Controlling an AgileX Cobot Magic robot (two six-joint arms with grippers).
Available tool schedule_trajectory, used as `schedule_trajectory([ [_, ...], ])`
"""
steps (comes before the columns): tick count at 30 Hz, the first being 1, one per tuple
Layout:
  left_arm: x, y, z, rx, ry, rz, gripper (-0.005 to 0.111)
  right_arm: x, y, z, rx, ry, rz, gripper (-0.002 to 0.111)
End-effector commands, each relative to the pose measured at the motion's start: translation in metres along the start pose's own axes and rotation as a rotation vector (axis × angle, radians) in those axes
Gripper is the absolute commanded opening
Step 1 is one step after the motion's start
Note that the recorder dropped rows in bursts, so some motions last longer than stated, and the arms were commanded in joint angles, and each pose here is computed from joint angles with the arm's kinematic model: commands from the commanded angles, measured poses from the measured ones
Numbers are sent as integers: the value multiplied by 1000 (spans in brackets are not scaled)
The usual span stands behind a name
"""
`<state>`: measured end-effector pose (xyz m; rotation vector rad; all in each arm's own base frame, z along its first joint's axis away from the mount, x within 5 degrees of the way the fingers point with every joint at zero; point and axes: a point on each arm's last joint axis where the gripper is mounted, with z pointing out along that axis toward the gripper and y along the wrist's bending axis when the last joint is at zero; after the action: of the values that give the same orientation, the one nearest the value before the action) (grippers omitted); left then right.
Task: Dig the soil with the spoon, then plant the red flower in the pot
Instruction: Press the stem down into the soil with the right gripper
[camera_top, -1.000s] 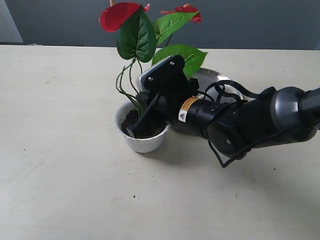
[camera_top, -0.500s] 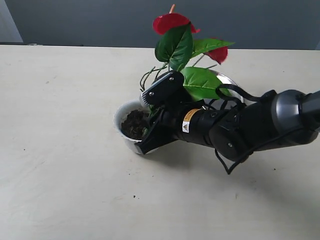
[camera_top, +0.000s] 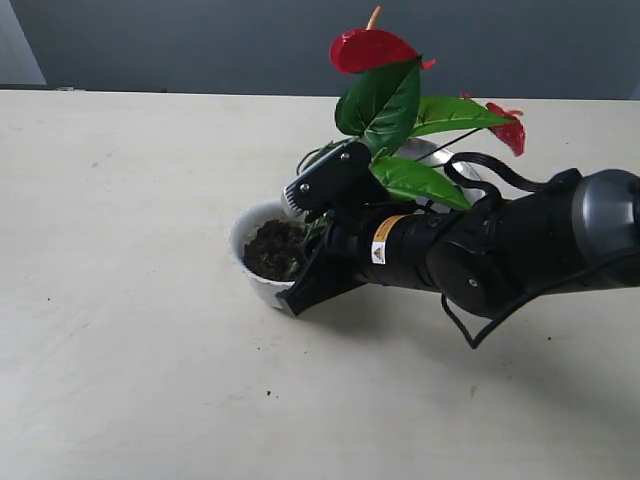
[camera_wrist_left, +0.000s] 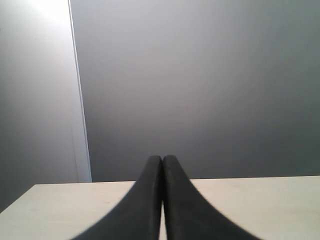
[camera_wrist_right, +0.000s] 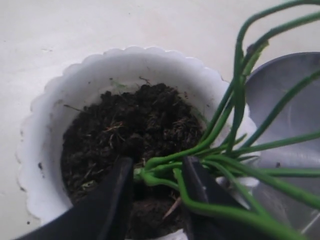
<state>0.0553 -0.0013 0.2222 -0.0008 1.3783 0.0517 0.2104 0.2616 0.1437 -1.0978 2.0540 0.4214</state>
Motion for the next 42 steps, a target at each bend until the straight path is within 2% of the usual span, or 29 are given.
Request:
schedule_trajectory([
  [1,-2,-1,0,10,-11,-11,0,16,3,-1,-12,134,-10,32],
  [11,-2,-1,0,10,-11,-11,0,17,3,-2,-12,150,-8,32],
  [19,-2,-1,0,10,-11,-11,0,9,2,-1,-9,65,-8,33],
  [21,-2,-1,0,10,-11,-11,0,9,2,-1,-9,62,-8,35],
  [26,-2,-1,0,10,-11,-11,0,9,2,-1,-9,62,-8,52],
  [34,-2,-1,0,10,-11,-11,0,7,2,-3,-8,53,-8,52],
  [39,-2,-1,0,10,-11,-11,0,-2,1,-13,3,19,41,52],
  [42,-2,-1,0,10,-11,-11,0,-10,0,-23,4,-2,41,48],
])
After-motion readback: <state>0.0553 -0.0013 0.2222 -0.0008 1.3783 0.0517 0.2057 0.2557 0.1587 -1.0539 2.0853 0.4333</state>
